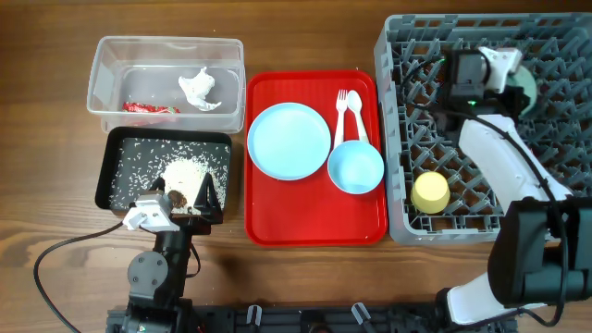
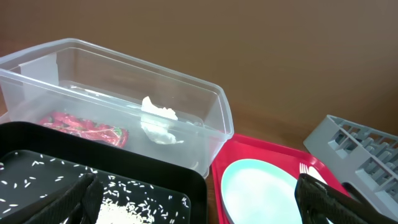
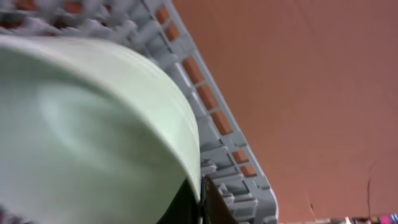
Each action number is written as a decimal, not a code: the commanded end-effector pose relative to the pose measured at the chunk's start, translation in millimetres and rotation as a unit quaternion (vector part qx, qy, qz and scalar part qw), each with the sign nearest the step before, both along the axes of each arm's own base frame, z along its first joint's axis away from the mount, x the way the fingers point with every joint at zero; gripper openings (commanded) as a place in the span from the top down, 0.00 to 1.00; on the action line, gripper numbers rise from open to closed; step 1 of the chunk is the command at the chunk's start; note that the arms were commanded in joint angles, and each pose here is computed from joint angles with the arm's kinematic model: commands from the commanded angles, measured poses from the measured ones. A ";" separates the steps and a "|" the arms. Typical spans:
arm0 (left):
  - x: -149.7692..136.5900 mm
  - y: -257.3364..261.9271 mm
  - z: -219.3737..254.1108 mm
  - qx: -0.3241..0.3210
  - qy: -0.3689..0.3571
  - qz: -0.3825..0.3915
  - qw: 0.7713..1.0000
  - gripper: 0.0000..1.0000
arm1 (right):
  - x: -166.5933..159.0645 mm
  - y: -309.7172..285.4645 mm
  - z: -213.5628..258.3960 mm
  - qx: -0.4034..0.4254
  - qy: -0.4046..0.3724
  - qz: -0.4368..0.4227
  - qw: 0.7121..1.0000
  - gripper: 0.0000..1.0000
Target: Sort waste into correct bins and load items into the dishwasher rack
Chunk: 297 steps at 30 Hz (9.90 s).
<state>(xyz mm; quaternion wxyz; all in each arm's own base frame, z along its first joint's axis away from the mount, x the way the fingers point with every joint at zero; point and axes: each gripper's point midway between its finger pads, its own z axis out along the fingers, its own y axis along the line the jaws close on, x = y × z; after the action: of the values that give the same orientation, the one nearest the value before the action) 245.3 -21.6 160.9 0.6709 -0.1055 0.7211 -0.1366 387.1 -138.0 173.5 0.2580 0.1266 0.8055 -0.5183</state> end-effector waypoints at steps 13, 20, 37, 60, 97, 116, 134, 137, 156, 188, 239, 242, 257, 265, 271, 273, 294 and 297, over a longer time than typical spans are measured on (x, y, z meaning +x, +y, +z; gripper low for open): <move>0.0 0.2 -1.1 0.008 -0.001 -0.001 1.000 0.00 | -25.8 35.4 -42.0 0.036 0.102 0.025 0.994 0.96; 0.0 0.2 -1.0 0.008 -0.001 -0.001 1.000 0.00 | -20.8 74.0 -29.4 0.211 0.038 0.088 0.973 0.59; 0.0 0.2 -1.0 0.008 -0.001 -0.001 1.000 0.00 | -126.4 304.6 -39.2 0.555 0.210 0.344 0.728 0.51; 0.0 0.2 -1.1 0.008 -0.001 -0.001 1.000 0.00 | -29.2 298.0 -116.5 0.258 0.318 0.589 0.696 0.58; 0.0 0.2 -1.0 0.008 -0.001 -0.001 1.000 0.00 | -47.1 262.8 65.1 0.370 -0.005 0.456 0.809 0.96; 0.0 0.2 -1.0 0.008 -0.001 -0.001 1.000 0.00 | -81.1 -64.1 98.7 0.049 -0.195 -0.119 0.972 0.96; 0.0 0.2 -1.0 0.008 -0.001 -0.001 1.000 0.00 | -12.7 -87.4 31.8 -0.024 0.085 -0.016 0.996 0.96; 0.0 0.2 -1.1 0.008 -0.001 -0.001 1.000 0.00 | -3.6 -79.9 23.4 -0.005 0.090 0.016 0.996 0.96; 0.0 0.2 -1.0 0.008 -0.001 -0.001 1.000 0.00 | -11.3 -91.3 48.8 -0.074 0.126 -0.021 0.989 0.96; 0.0 0.2 -1.0 0.008 -0.001 -0.001 1.000 0.00 | 71.0 83.2 55.3 -0.074 0.071 0.239 0.965 0.64; 0.0 0.2 -1.1 0.008 -0.001 -0.001 1.000 0.00 | -42.1 96.1 2.8 0.558 -0.060 0.050 0.826 0.96; 0.0 0.2 -1.1 0.008 -0.001 -0.001 1.000 0.00 | -37.7 128.7 39.1 0.584 -0.070 0.169 0.791 0.95; 0.0 0.2 -1.0 0.008 -0.001 -0.001 1.000 0.00 | -44.7 332.5 -83.6 0.606 0.134 0.240 0.747 0.44; 0.0 0.2 -1.1 0.008 -0.001 -0.001 1.000 0.00 | -41.6 355.7 -178.3 0.674 0.149 0.080 0.719 0.92; 0.0 0.2 -1.0 0.008 -0.001 -0.001 1.000 0.00 | -44.7 356.8 -179.9 0.678 0.137 0.046 0.720 0.96; 0.0 0.2 -1.0 0.008 -0.001 -0.001 1.000 0.00 | -44.9 355.4 -177.6 0.678 0.137 0.048 0.721 0.96; 0.0 0.2 -1.0 0.008 -0.001 -0.001 1.000 0.00 | -17.2 95.9 115.9 0.165 -0.207 0.127 0.956 0.96; 0.0 0.2 -1.1 0.008 -0.001 -0.001 1.000 0.00 | -0.5 64.0 121.4 0.123 -0.199 0.116 0.965 0.96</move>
<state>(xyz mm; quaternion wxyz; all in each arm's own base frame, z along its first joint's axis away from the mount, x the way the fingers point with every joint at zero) 245.4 -21.6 160.6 0.6705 -0.1056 0.7215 -0.1364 379.1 -43.6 288.1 0.4699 0.1785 0.8210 -0.2707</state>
